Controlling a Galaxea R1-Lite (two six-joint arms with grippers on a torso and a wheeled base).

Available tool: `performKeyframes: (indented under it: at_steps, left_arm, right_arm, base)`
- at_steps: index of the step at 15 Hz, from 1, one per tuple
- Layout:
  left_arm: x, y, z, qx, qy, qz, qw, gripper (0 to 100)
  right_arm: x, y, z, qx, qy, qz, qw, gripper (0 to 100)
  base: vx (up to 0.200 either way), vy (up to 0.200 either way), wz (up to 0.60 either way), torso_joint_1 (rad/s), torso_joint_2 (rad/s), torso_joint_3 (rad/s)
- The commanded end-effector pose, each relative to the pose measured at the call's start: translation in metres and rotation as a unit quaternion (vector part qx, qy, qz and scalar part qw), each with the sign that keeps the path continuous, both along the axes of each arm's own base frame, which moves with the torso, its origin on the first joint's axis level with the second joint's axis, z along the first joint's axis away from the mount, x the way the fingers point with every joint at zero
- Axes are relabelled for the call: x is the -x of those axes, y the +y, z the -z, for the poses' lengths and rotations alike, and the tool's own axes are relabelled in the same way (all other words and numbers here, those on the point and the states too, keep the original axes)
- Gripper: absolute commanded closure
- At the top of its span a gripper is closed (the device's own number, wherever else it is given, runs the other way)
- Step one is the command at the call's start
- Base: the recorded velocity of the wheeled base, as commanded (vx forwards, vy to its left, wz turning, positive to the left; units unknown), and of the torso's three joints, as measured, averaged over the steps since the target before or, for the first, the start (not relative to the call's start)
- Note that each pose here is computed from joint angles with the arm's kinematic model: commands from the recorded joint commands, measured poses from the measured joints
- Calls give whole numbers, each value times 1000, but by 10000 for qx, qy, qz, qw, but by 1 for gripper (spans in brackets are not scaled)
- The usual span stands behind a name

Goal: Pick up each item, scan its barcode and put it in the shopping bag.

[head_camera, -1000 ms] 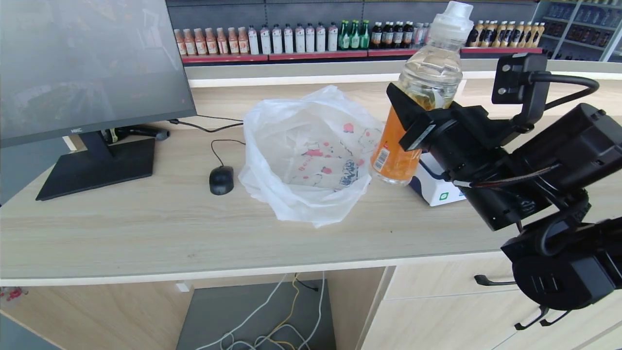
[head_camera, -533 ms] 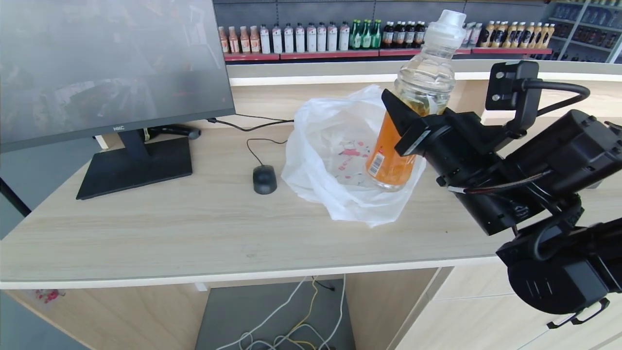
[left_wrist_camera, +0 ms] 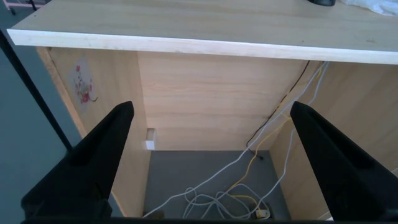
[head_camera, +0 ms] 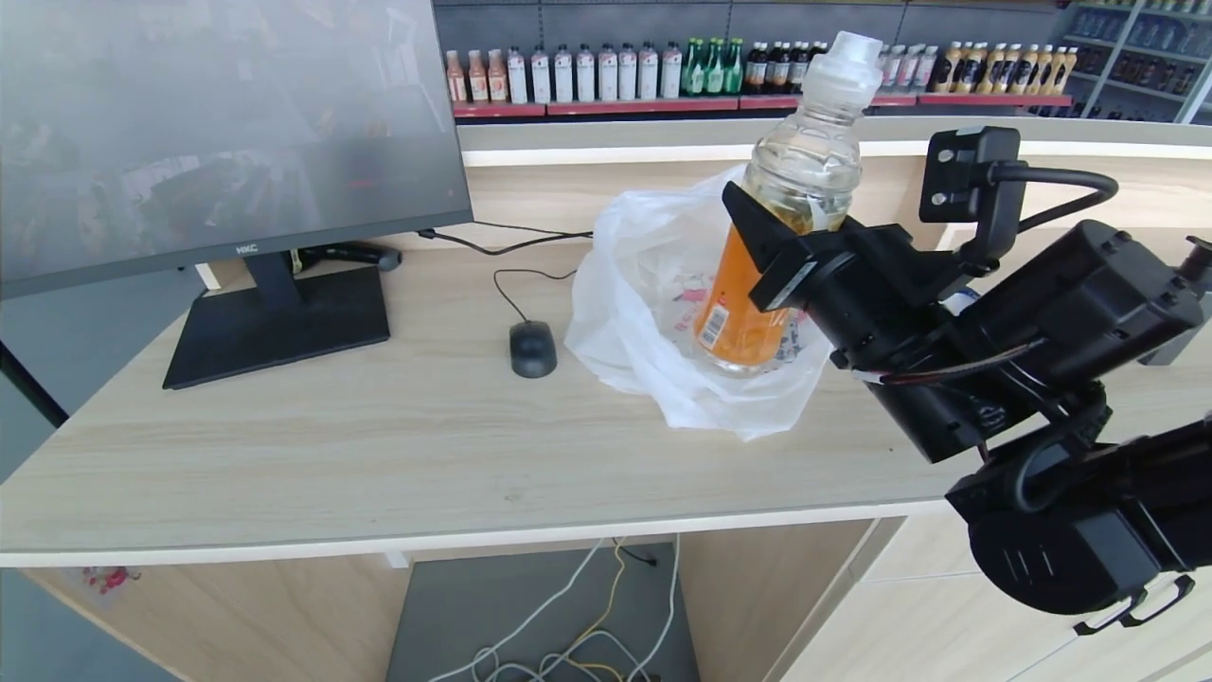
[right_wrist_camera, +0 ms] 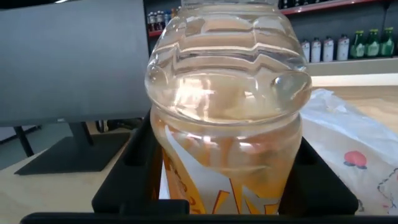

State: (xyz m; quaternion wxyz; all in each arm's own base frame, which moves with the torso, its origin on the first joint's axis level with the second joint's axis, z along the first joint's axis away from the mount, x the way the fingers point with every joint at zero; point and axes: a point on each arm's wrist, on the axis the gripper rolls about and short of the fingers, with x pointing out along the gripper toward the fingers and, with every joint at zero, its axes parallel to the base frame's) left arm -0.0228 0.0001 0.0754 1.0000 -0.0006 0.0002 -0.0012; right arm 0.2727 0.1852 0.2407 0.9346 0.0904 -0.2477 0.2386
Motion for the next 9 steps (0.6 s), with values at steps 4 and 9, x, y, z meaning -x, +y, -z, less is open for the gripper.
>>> performKeyframes:
  at_steps: [4,9]
  left_arm:
    - [0,0,0,1,6,-4,10000,0]
    - [0,0,0,1,6,-4,10000,0]
  right_arm:
    - [-29,22,19,73,111,29,9999,100]
    - [-54,32,28,44,50,123,9999,100]
  base:
    - [0,0,0,0,0,0]
    - [0,0,0,0,0,0]
